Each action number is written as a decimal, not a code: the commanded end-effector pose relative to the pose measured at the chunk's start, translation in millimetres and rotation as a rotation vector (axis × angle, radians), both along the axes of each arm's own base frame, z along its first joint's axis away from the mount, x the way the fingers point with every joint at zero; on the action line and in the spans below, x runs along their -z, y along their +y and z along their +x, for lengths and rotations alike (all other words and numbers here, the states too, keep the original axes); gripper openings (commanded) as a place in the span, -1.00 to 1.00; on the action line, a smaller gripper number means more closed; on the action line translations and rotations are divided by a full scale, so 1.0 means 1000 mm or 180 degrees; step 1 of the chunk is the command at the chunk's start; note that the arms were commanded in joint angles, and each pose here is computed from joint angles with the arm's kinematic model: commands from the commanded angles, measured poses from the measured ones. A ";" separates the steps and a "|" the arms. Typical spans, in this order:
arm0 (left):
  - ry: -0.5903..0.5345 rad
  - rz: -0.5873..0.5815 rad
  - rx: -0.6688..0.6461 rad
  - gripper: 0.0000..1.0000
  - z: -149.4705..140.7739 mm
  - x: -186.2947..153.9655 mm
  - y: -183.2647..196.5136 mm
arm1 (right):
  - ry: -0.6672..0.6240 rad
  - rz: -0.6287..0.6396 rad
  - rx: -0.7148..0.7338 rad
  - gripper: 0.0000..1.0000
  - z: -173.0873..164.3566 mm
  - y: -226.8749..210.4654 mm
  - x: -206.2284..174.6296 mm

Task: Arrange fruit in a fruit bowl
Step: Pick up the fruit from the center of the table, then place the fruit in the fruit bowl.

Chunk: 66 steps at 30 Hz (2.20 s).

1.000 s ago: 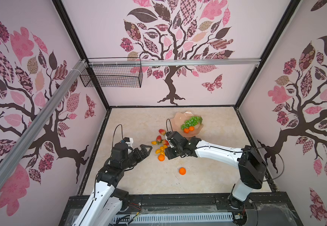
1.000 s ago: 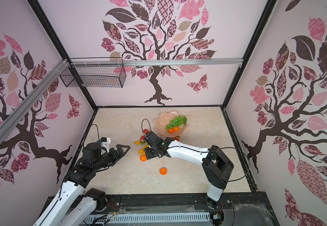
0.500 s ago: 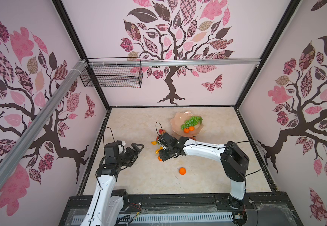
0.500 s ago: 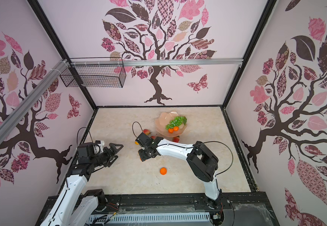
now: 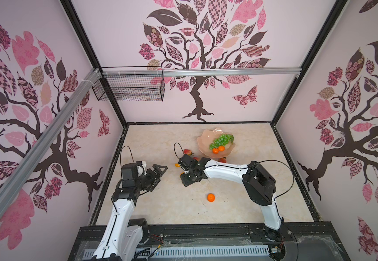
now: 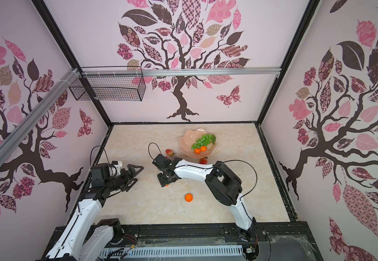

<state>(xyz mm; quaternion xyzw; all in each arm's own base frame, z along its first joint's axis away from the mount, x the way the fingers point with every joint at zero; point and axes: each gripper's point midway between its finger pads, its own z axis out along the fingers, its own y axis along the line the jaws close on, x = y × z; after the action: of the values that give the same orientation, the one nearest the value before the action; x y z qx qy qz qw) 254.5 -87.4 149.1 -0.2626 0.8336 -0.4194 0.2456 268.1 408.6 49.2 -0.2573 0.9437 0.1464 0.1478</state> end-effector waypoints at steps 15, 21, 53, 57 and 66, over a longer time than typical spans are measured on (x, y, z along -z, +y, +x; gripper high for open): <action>-0.0144 0.0000 0.0044 0.96 0.007 -0.007 0.000 | 0.0046 -0.0295 -0.0049 0.11 0.004 -0.001 0.033; -0.0151 0.0001 0.0036 0.96 0.008 -0.007 0.000 | 0.0028 -0.0312 -0.0054 0.07 0.006 0.000 0.035; -0.0420 0.0582 0.0363 0.96 0.042 -0.027 -0.034 | -0.0500 0.0184 0.0184 -0.03 0.014 -0.050 -0.084; -0.0549 0.0527 0.0436 0.96 0.052 -0.035 -0.048 | -0.0555 0.0189 0.0373 -0.04 0.031 -0.078 -0.094; -0.0753 0.0474 0.0799 0.96 0.073 -0.051 -0.113 | -0.0689 0.0077 0.0846 -0.04 0.078 -0.146 -0.101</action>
<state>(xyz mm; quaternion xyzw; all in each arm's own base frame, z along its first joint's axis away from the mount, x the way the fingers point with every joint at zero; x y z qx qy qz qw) 310.5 -182.4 173.3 -0.1040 0.8719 -0.3936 0.2722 338.4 281.8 133.3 -0.1518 0.9489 0.1179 0.2503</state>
